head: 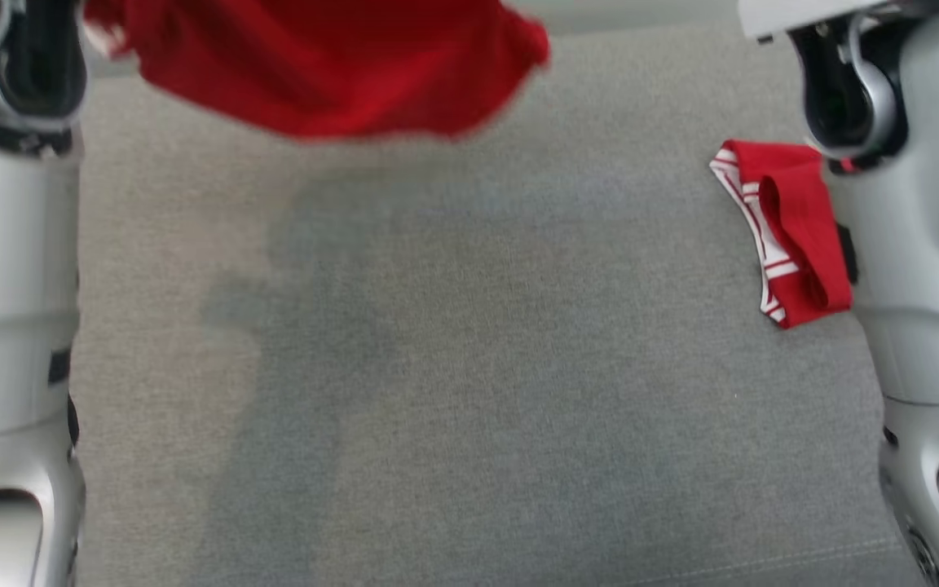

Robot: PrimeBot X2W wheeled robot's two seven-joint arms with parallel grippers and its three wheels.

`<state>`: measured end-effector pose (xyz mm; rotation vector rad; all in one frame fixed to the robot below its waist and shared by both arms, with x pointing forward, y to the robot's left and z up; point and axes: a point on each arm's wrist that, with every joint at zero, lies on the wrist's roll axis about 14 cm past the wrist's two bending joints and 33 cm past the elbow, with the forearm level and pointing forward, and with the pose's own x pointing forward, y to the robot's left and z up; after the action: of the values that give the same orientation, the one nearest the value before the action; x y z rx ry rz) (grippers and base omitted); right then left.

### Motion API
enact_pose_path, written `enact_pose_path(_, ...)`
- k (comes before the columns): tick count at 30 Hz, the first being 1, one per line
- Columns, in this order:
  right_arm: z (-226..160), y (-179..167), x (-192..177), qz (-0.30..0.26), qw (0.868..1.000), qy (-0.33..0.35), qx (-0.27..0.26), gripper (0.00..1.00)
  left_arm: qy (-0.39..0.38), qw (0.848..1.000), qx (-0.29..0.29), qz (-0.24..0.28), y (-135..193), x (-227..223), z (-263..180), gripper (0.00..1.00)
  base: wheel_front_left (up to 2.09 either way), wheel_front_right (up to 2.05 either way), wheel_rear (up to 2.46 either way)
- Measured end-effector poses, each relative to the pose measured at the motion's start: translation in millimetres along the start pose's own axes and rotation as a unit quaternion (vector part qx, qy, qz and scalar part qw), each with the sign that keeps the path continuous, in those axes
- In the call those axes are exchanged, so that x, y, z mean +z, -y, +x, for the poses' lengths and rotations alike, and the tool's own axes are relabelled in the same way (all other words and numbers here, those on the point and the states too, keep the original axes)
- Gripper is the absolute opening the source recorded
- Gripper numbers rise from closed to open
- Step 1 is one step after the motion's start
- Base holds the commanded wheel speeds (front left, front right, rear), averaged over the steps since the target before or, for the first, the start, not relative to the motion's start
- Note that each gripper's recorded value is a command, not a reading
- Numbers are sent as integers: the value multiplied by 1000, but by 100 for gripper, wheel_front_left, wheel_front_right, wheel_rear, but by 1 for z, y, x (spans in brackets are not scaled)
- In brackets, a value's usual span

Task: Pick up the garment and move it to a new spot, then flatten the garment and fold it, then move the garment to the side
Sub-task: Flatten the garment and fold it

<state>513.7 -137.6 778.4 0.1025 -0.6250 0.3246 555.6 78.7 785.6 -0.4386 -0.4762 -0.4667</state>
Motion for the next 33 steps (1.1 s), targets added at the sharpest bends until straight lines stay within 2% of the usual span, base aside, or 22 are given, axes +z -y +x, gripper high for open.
enact_pose_path(3, 10, -1, -27, 7, 1000, 0, 3, 0, 17, 1000, 6, -5, -18, -20, 13, 0, 0, 0, 0)
enact_pose_path(6, -2, -7, -78, 18, 999, -47, 12, 0, -20, 999, 22, -26, -41, -73, 8, 0, 0, 0, 0)
enact_pose_path(10, -50, -12, -159, 40, 989, -143, 14, 0, -94, 992, 60, -55, -73, -157, -30, 0, 0, 0, 0)
enact_pose_path(13, -90, -12, -201, 71, 977, -199, -4, 0, -141, 983, 89, -81, -87, -207, -70, 0, 0, 0, 0)
enact_pose_path(15, -110, -10, -215, 88, 972, -219, -20, 0, -166, 978, 95, -85, -90, -227, -94, 0, 0, 0, 0)
enact_pose_path(20, -138, -3, -203, 104, 971, -211, -51, 0, -188, 974, 96, -84, -84, -235, -143, 0, 0, 0, 0)
enact_pose_path(26, -176, 0, -177, 104, 970, -207, -75, 0, -176, 976, 81, -102, -51, -211, -179, 0, 0, 0, 0)
enact_pose_path(33, -210, -16, -125, 111, 974, -181, -85, 0, -159, 975, 108, -115, -22, -167, -227, 0, 0, 0, 0)
